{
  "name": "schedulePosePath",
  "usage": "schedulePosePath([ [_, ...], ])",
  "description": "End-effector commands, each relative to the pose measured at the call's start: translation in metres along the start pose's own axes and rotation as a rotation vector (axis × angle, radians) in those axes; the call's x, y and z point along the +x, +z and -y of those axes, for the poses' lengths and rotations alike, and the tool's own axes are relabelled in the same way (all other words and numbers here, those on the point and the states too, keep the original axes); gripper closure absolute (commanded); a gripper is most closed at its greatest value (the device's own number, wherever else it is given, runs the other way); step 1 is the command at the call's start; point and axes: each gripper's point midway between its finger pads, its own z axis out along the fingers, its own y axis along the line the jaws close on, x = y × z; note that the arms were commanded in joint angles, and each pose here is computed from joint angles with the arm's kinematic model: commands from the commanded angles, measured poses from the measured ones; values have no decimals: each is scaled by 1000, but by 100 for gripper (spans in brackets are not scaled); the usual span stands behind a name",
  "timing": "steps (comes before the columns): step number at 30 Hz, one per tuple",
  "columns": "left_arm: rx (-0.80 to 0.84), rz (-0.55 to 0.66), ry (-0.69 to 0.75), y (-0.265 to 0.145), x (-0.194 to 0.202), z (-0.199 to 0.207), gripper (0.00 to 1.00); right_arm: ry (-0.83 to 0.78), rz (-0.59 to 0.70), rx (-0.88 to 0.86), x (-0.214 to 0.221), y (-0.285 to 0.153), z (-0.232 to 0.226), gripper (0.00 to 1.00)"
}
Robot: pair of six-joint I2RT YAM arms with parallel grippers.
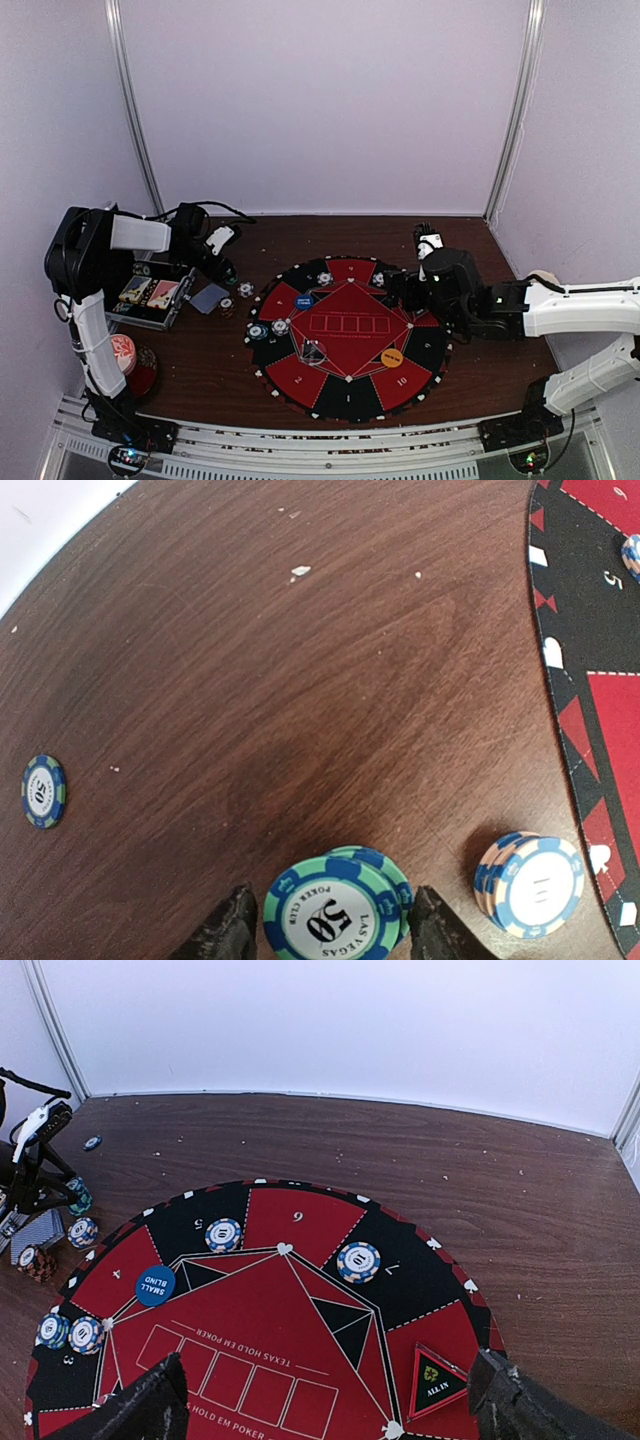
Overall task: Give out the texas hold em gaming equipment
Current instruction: Pick up the poker chip from the pile of poker chips.
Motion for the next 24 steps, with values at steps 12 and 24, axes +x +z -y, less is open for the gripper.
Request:
schedulePosePath([
  [12, 28, 10, -2, 1, -4, -1, 57, 9, 28, 6, -12, -1, -3, 2],
  [24, 25, 47, 1, -10, -14, 0, 70, 7, 28, 9, -12, 0, -3, 2],
])
